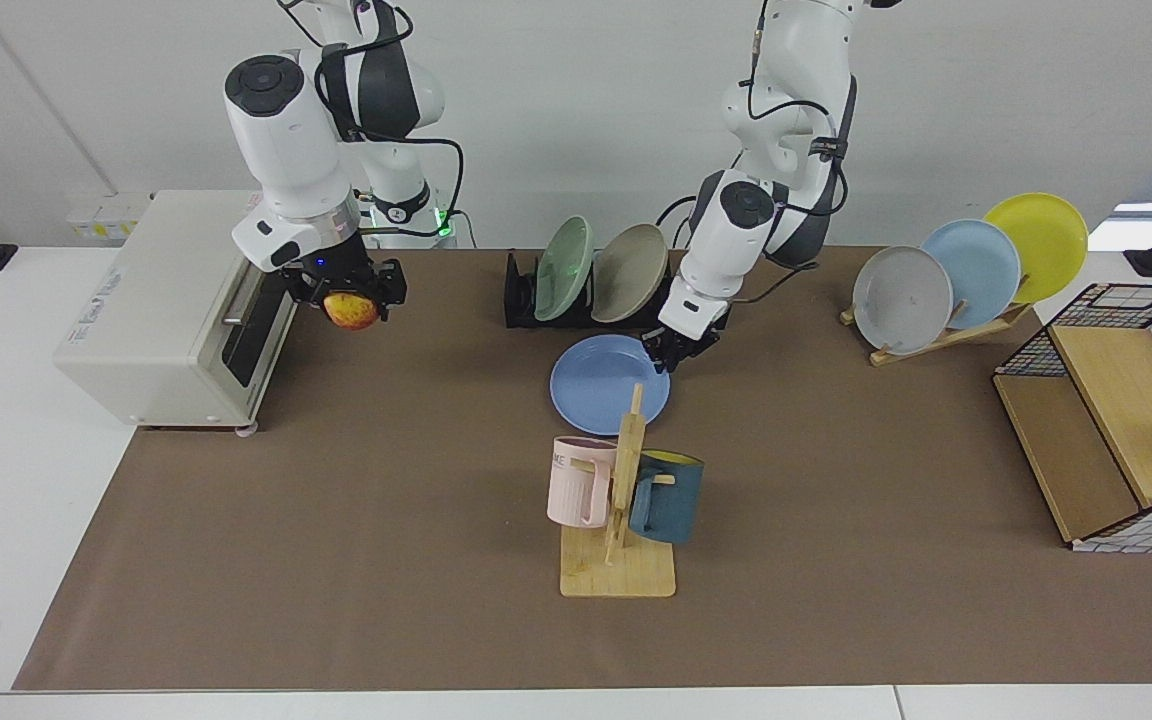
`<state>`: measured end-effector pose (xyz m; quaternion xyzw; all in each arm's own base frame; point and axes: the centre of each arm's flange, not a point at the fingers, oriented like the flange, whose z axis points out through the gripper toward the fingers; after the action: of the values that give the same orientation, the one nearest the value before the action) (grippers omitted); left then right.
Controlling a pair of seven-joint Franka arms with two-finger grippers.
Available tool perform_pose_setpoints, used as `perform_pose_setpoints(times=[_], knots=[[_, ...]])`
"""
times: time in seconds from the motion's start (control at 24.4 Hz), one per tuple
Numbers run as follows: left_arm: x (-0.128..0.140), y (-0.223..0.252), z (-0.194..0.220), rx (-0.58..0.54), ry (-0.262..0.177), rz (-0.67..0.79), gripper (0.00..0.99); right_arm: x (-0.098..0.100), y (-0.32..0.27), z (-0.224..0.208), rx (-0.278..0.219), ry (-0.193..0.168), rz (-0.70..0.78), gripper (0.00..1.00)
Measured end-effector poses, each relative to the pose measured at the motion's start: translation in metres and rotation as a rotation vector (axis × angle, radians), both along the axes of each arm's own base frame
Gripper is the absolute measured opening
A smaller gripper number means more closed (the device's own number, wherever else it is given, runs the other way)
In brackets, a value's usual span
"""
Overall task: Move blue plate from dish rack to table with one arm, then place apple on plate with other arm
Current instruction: 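Lift the blue plate onto the table while the right gripper grasps the apple, then open the left gripper and withdraw it from the blue plate, then carry the apple with the right gripper and lower it onto the plate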
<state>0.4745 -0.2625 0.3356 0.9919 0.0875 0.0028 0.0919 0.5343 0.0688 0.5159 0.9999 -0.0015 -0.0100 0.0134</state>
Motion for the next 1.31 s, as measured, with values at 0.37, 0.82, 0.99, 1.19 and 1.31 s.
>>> perform_pose_setpoints(times=[0.37,0.82,0.99,1.19,1.31], knots=[[0.003,0.002,0.008,0.072,0.022,-0.078,0.819,0.001,0.001,-0.005,0.000,0.011,0.052,0.74],[0.038,0.042,0.106,0.231,0.013,-0.109,0.991,0.003,0.019,-0.012,0.001,0.013,0.055,0.74],[0.048,0.079,0.162,0.253,0.012,-0.116,0.991,0.003,0.054,-0.025,-0.005,0.020,0.044,0.74],[0.058,0.130,0.215,0.255,0.000,-0.126,0.991,0.008,0.101,-0.033,-0.010,0.012,0.021,0.74],[0.060,0.159,0.238,0.242,-0.004,-0.138,0.991,0.015,0.130,-0.033,-0.005,0.000,0.005,0.74]])
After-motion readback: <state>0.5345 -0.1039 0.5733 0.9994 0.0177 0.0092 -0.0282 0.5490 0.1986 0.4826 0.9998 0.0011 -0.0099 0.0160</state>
